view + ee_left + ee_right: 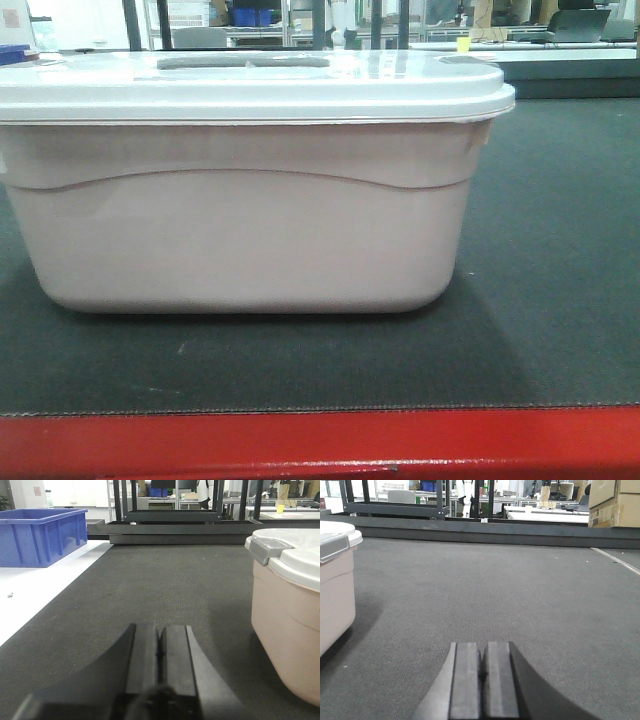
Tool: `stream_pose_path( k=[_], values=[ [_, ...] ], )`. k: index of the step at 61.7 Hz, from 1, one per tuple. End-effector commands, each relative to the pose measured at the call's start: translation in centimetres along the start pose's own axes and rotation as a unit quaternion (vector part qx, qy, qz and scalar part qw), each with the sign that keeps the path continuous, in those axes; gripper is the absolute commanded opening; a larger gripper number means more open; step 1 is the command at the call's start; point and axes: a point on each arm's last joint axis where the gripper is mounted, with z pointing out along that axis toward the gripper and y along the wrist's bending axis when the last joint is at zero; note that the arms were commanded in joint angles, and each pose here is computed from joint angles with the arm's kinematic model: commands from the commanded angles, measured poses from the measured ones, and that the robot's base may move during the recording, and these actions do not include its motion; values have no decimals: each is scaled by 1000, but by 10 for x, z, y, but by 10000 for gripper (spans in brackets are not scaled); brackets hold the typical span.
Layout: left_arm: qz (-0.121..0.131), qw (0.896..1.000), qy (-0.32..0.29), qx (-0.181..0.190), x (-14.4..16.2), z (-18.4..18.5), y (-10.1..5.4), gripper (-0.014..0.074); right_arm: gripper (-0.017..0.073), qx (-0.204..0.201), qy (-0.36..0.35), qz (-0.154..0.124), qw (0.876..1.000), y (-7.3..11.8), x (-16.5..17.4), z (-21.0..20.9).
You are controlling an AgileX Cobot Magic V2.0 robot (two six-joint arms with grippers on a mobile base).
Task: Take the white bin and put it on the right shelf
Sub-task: 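Move both grippers toward the lid handles at the bin's ends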
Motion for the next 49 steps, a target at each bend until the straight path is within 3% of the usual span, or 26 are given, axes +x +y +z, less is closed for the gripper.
stream_pose_path(
  k=[1,36,46,49],
  values=[
    [-3,999,-37,5,-3,0,-1,-119,76,-1,-58,-4,998,0,-12,-2],
    [-3,999,-37,5,-3,0,-1,-119,76,-1,-58,-4,998,0,-12,-2],
    [-3,998,-62,7,-7,-1,-1,-119,76,-1,-63,-4,998,0,-13,-2],
    [-12,998,-62,6,-7,-1,-1,-119,76,-1,-69,-4,998,0,-14,-3]
  ],
)
